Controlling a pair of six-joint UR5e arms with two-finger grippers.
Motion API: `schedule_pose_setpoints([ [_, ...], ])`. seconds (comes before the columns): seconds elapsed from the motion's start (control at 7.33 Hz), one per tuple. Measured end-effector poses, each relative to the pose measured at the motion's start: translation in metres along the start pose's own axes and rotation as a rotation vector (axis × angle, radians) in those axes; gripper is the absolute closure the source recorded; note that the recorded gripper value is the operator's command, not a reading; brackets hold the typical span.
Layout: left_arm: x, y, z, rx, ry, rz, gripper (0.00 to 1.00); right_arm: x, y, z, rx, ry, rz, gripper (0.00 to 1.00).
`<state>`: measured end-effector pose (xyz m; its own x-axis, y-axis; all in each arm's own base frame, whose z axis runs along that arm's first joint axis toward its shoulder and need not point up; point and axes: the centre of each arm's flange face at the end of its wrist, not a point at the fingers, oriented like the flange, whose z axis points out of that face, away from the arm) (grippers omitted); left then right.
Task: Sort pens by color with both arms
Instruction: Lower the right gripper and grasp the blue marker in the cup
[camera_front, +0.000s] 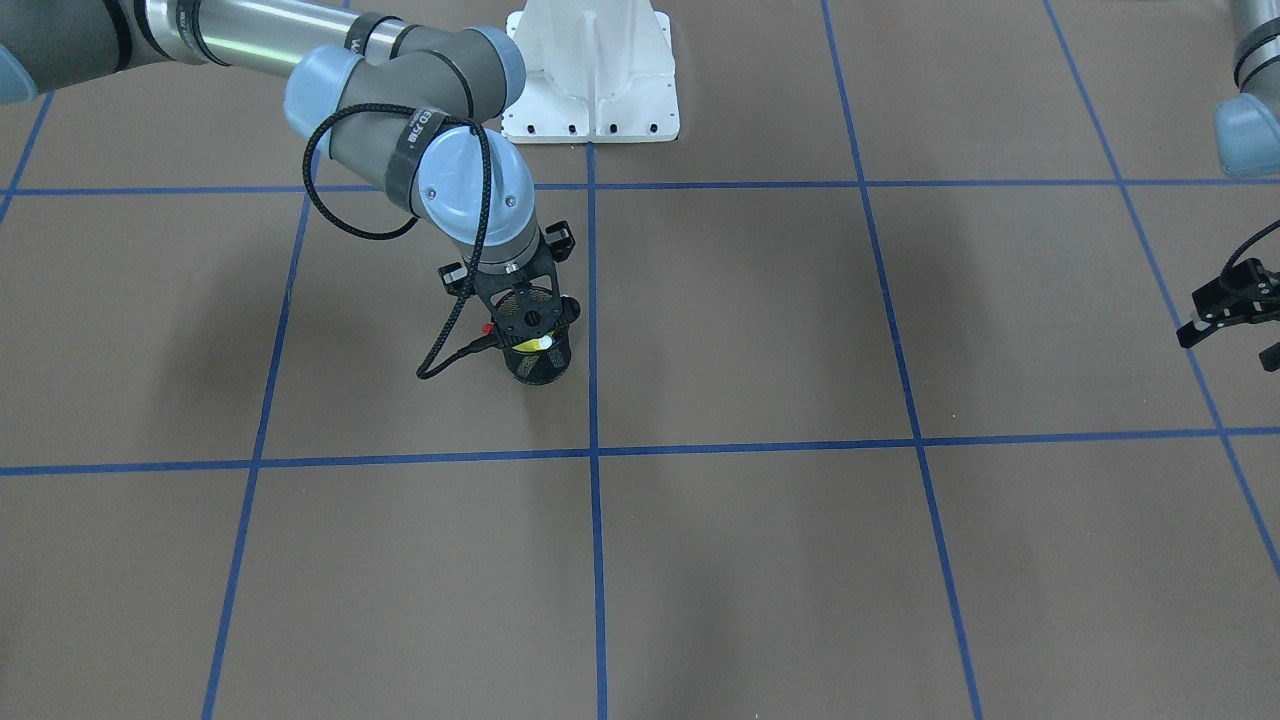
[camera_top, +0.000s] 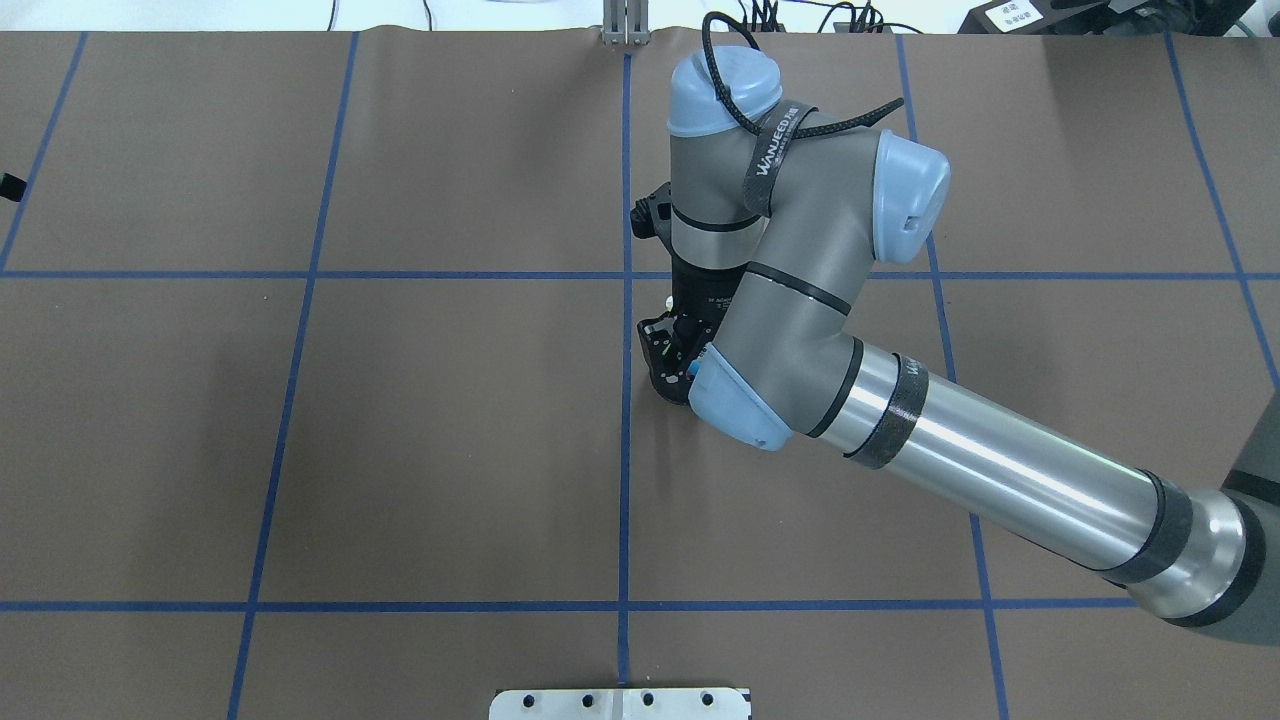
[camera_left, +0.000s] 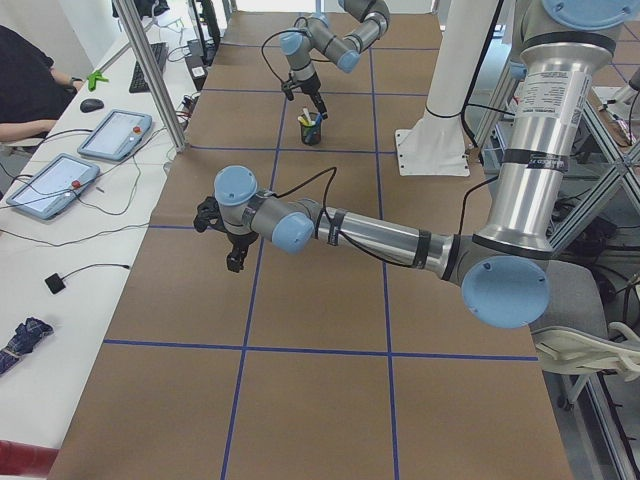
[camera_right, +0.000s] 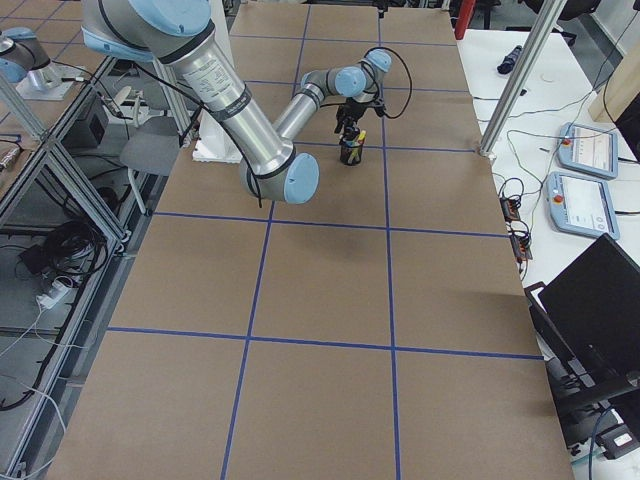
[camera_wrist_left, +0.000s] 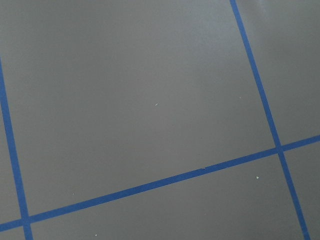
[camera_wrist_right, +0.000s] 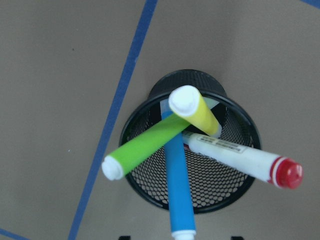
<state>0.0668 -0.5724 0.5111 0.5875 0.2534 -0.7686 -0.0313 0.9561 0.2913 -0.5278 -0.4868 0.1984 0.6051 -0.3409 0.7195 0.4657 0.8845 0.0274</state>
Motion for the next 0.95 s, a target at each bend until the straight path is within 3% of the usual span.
schedule_pose_setpoints([
  [0.95, -0.0008, 0.0002, 0.0006, -0.001, 0.0, -0.001, 0.0, 0.0037, -0.0054, -0.0041, 0.031, 0.025, 0.012, 0.54],
])
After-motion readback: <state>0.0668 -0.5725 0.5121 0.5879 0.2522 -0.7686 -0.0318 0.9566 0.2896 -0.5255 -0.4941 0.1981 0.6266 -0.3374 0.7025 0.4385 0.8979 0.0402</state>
